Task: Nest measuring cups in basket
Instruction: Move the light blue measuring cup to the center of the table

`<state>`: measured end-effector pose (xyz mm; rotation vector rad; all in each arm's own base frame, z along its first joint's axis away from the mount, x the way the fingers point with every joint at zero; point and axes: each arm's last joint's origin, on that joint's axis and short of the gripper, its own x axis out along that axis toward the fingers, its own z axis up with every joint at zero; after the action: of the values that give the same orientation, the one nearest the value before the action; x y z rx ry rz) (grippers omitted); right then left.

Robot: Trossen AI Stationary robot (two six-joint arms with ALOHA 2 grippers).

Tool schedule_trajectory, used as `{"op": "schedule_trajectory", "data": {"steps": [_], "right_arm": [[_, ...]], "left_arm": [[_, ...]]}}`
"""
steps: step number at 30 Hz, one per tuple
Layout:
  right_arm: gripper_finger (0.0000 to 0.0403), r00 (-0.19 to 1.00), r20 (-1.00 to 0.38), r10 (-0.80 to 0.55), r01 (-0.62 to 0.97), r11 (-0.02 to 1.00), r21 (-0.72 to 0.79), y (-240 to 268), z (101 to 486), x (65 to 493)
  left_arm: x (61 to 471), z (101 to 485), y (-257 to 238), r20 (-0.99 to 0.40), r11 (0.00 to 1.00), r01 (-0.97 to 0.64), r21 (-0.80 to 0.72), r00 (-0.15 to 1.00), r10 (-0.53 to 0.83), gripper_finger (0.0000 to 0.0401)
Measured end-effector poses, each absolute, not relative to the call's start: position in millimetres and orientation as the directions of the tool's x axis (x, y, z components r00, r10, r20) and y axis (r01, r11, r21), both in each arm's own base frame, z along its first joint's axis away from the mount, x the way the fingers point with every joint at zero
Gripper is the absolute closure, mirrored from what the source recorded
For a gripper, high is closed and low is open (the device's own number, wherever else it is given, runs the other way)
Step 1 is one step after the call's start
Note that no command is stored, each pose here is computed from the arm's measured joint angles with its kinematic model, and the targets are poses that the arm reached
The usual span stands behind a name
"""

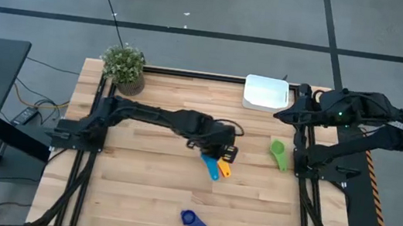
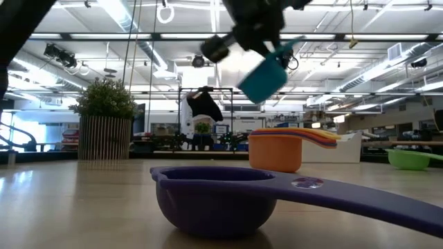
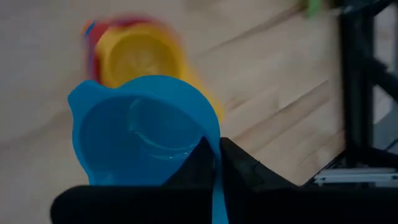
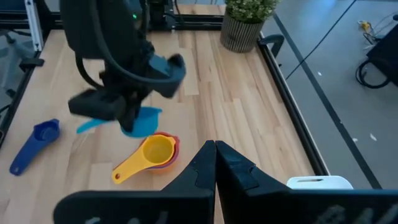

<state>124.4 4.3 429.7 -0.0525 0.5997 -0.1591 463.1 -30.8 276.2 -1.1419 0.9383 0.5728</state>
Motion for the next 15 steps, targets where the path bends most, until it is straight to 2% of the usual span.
{"op": "schedule_trajectory", "data": {"steps": [7, 15], "right_arm": [[0.0392, 0.809, -0.559, -0.181, 0.155, 0.983, -0.094, 1.4, 429.6, 124.6], [0.0392, 0.807, -0.560, -0.188, 0.154, 0.982, -0.108, 0.1, 429.4, 124.7]], "left_arm": [[486.3, 262.7, -14.0, -0.849, 0.342, -0.791, -0.508, 0.526, -0.046, 0.0388], [489.7, 242.9, -17.3, -0.885, 0.322, -0.831, -0.453, 0.464, -0.048, 0.0388]]}}
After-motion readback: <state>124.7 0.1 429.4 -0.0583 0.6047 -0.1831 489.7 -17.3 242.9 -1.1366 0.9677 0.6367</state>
